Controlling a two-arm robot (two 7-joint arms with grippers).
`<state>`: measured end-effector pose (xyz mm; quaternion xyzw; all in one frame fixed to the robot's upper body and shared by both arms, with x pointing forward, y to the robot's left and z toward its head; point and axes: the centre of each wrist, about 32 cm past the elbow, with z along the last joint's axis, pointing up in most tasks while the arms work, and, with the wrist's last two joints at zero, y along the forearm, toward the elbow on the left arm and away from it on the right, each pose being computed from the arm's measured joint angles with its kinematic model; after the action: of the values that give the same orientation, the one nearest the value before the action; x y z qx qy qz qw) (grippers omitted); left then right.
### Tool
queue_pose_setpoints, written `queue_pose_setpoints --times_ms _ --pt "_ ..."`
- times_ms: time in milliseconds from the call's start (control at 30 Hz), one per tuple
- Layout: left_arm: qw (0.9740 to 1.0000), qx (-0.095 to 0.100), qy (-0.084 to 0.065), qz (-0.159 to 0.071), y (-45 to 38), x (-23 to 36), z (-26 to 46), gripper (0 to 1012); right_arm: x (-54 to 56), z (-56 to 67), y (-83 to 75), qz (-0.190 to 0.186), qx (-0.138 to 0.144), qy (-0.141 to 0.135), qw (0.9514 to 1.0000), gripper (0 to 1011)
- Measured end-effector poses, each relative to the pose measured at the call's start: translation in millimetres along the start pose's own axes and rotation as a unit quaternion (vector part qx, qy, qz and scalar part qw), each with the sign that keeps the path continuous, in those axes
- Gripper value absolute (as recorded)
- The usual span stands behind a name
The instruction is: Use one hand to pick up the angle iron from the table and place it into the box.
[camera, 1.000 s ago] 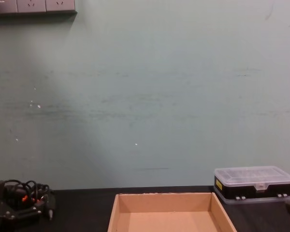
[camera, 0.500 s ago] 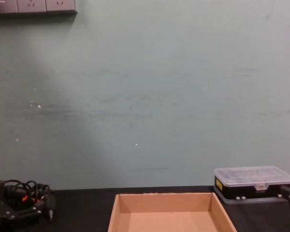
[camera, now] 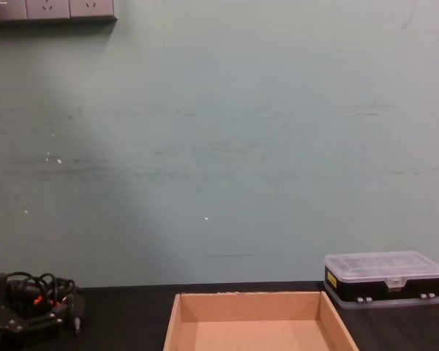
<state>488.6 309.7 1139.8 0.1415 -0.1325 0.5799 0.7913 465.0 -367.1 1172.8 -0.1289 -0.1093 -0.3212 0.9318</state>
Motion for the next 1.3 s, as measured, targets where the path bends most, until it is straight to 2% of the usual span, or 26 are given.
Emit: queue_pose_setpoints --times_ms 67,100,300,467,533,600,867,1133,1300 --pt "1.0000 0.000 0.000 0.000 0.0 0.0 0.0 1011 4.0 -2.0 -4.7 0.016 -0.005 -0.001 0.9999 1002" --pt "1.0000 0.000 0.000 0.000 0.0 0.0 0.0 1011 9.8 -3.5 -9.2 0.032 -0.011 -0.005 0.9994 1002" --pt "1.0000 0.000 0.000 0.000 0.0 0.0 0.0 1011 26.6 -9.0 -15.2 0.065 -0.033 -0.013 0.9972 1002" --pt "1.0000 0.000 0.000 0.000 0.0 0.0 0.0 1011 43.7 -12.9 -5.2 0.103 -0.068 -0.026 0.9921 1002" --pt "1.0000 0.000 0.000 0.000 0.0 0.0 0.0 1011 45.5 -13.3 -3.3 0.108 -0.072 -0.026 0.9912 1000" --pt "1.0000 0.000 0.000 0.000 0.0 0.0 0.0 1011 51.3 -13.8 4.6 0.126 -0.081 -0.027 0.9884 1002" --pt "1.0000 0.000 0.000 0.000 0.0 0.0 0.0 1011 58.5 -12.3 20.0 0.155 -0.082 -0.024 0.9842 1002" --pt "1.0000 0.000 0.000 0.000 0.0 0.0 0.0 1011 59.4 -14.9 31.7 0.170 -0.089 -0.022 0.9812 1000" --pt "1.0000 0.000 0.000 0.000 0.0 0.0 0.0 1011 58.6 -14.3 36.8 0.172 -0.085 -0.021 0.9812 1002"
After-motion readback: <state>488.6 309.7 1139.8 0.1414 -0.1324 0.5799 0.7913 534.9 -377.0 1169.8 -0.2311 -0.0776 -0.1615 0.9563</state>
